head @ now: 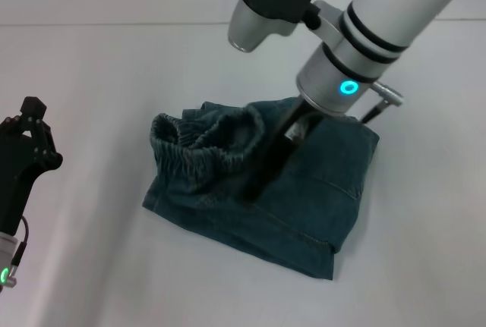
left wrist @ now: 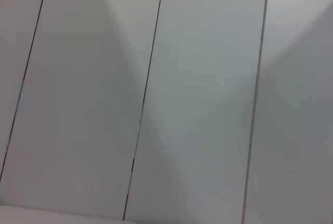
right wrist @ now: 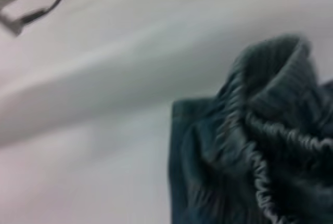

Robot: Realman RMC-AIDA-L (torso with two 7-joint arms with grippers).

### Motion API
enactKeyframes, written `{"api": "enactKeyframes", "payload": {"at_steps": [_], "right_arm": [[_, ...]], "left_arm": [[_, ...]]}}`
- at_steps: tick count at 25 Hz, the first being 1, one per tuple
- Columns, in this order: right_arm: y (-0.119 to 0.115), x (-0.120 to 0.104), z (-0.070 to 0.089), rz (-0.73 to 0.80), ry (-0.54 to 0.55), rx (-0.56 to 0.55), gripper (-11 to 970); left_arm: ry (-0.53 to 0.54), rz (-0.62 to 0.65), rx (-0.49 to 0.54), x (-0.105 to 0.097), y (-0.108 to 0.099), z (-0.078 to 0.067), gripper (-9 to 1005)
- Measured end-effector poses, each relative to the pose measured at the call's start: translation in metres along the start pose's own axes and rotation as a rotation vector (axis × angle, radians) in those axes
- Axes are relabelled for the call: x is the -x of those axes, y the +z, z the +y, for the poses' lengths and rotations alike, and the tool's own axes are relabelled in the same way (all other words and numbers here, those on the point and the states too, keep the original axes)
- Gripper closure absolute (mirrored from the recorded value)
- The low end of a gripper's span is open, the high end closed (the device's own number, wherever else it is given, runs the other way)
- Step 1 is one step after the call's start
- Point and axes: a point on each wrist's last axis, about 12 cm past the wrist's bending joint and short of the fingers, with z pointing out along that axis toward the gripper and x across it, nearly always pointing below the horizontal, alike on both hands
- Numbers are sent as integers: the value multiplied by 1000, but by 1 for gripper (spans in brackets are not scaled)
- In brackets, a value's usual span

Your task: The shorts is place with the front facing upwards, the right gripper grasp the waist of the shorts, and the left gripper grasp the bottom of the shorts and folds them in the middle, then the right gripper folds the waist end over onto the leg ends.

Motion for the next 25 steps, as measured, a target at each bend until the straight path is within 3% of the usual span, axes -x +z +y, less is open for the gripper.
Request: {"api": "enactKeyframes", "payload": {"at_steps": [8, 15, 20, 25], "right_arm": [[-1, 21, -13, -171, -47, -118, 31], [17, 31, -14, -307, -101, -161, 32], [19, 17, -24, -482, -49, -185, 31], [-2, -18, -32, -680, 17, -177, 31]], "left_arm": [[-1, 3, 0, 0, -2, 0, 957], [-1, 4, 8, -1, -5, 1, 946], [-3, -3, 8, 1, -5, 2, 939], [1, -6, 9, 1, -6, 4, 931]]}}
